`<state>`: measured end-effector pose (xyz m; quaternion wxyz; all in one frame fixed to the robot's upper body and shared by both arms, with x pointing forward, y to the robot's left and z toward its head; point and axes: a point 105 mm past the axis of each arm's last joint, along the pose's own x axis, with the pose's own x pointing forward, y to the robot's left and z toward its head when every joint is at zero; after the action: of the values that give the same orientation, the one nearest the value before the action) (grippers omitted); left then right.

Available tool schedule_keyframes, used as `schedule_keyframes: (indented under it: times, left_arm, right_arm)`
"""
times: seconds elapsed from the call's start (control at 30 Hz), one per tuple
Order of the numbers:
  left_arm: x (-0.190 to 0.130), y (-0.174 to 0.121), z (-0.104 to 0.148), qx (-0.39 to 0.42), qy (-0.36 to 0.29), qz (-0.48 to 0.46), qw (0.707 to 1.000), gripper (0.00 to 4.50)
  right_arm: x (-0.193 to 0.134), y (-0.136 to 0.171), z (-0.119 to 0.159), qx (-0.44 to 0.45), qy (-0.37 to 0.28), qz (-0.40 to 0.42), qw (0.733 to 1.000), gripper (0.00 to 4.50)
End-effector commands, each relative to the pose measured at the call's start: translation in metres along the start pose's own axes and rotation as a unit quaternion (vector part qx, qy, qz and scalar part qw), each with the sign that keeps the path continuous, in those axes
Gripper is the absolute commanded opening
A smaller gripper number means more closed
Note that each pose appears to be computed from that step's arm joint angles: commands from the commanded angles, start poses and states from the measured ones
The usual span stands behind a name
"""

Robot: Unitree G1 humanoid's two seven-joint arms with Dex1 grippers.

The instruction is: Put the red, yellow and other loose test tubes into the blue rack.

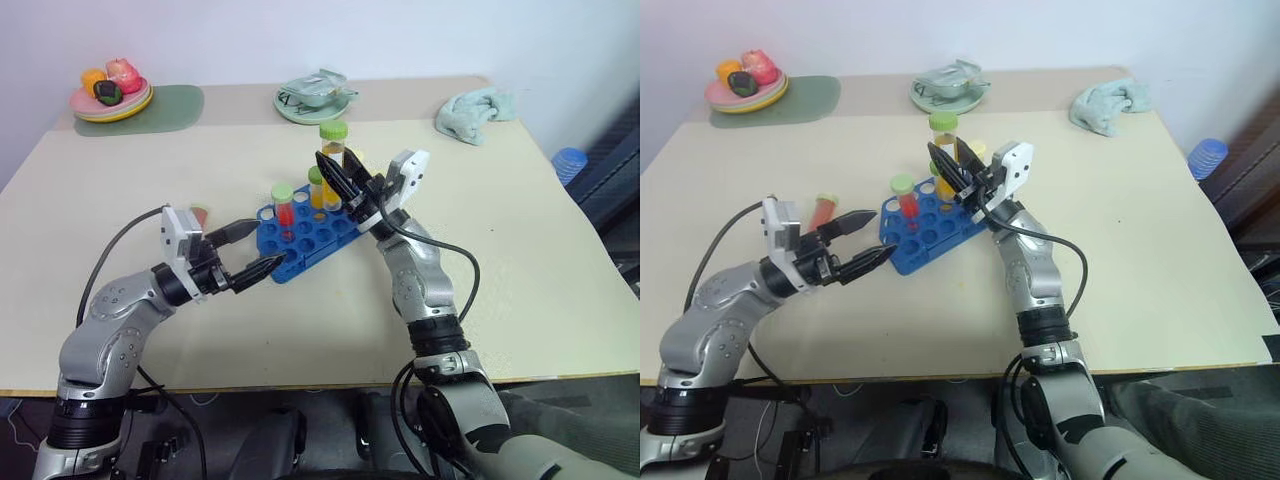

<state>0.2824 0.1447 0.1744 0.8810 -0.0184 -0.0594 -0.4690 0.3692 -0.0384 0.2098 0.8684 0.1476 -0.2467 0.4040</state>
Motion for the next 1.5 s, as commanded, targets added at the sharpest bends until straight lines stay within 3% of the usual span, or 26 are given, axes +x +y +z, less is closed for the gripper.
schedule_keyframes:
  times: [0.03,0.47,1.5]
  left_arm:
    - [-0.004,-0.001,0.014,0.014,-0.022,0.010,1.000,4.24]
    - [-0.008,0.001,0.017,0.018,-0.026,0.021,0.999,4.24]
    - [-0.003,0.001,0.018,0.024,-0.028,0.015,0.999,4.24]
  right_arm:
    - [0.000,0.001,0.001,-0.001,-0.031,0.008,0.999,1.27]
    - [-0.021,-0.019,-0.040,-0.004,0.000,-0.039,0.999,1.27]
    - [-0.036,-0.025,-0.055,-0.033,0.015,-0.059,0.998,1.27]
